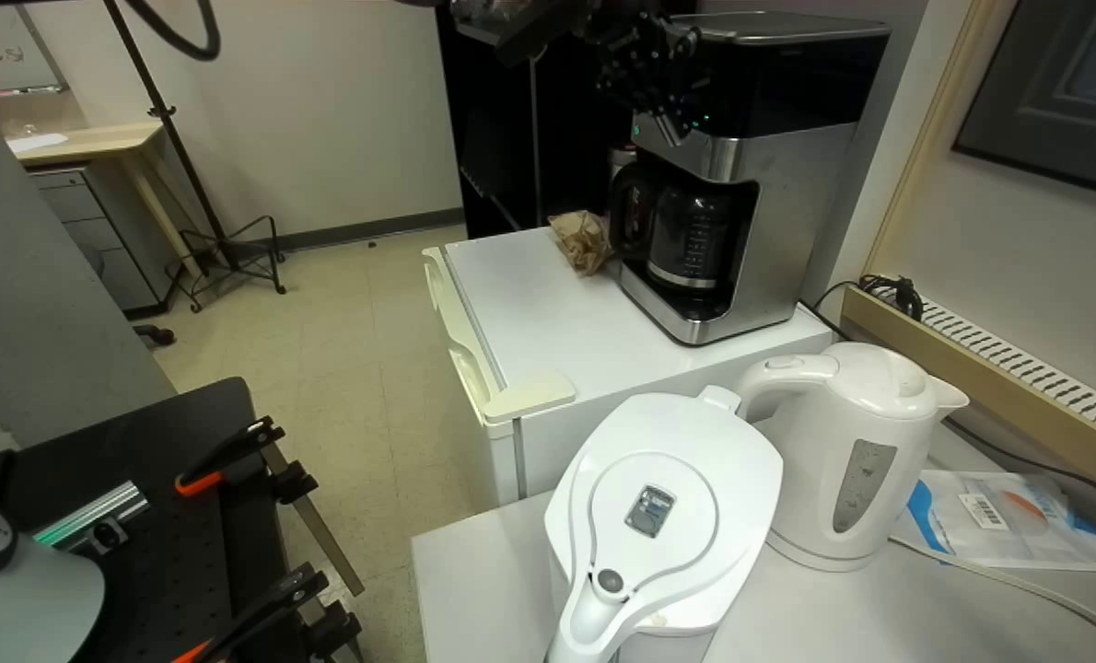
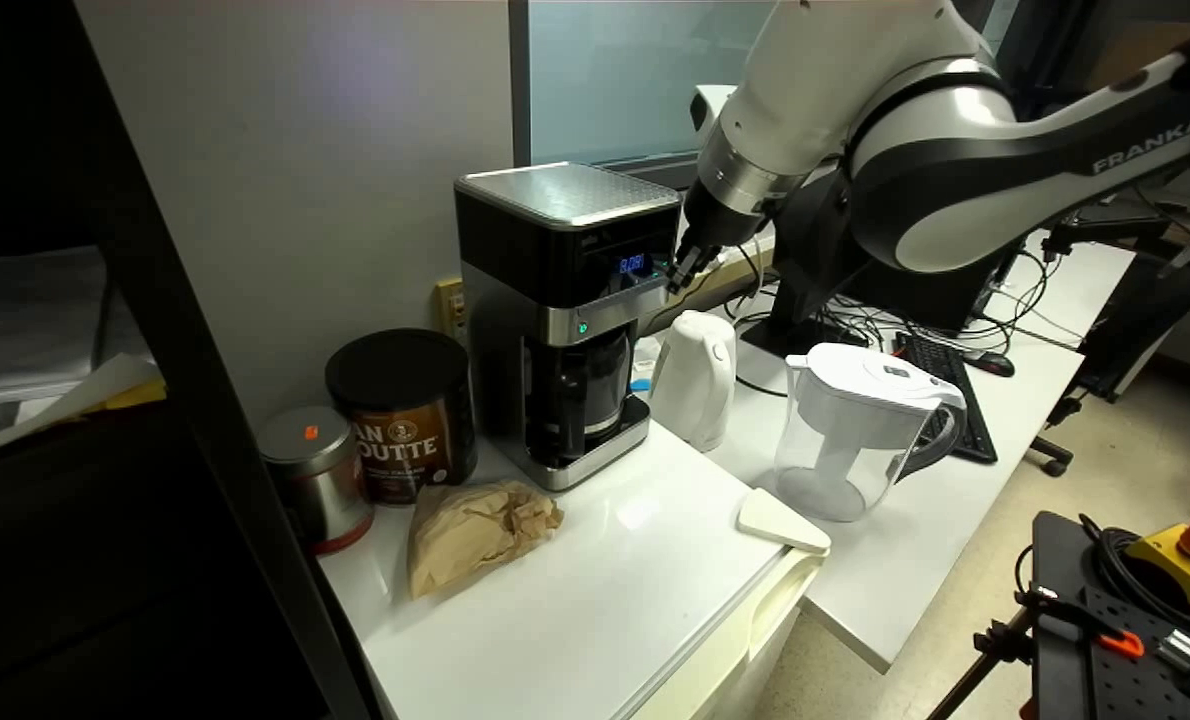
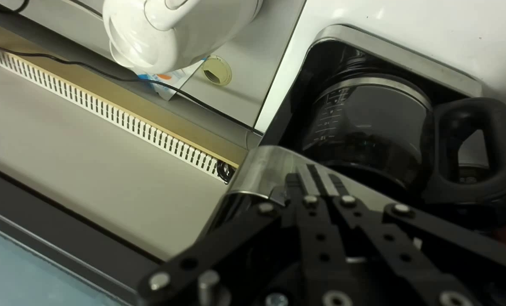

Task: Press a button on the coffeemaker.

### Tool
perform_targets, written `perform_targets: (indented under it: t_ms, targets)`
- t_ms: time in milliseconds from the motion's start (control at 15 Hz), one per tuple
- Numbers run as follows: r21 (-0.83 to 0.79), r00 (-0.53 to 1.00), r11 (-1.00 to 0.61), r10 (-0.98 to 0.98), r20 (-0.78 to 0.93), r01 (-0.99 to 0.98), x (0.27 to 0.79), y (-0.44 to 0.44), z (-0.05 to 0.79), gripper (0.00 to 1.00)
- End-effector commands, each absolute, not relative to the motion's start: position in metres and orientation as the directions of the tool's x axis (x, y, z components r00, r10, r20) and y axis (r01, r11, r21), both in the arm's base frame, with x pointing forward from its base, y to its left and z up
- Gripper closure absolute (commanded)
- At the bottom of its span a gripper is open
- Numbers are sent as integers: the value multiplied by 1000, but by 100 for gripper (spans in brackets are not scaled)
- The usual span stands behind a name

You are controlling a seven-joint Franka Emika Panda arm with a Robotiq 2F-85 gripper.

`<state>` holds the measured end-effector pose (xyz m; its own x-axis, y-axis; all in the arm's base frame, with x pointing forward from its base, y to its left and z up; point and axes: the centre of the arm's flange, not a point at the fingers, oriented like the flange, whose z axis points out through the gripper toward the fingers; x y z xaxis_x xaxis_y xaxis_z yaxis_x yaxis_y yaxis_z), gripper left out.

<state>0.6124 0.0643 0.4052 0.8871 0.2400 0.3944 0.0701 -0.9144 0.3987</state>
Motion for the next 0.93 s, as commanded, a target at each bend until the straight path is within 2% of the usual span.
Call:
perform_targets:
  t_ms: [0,867]
  targets:
    - [456,861,-880,331,386,134,565,71,423,98]
    - [564,772,-747,572,275,352,451,87,431,99]
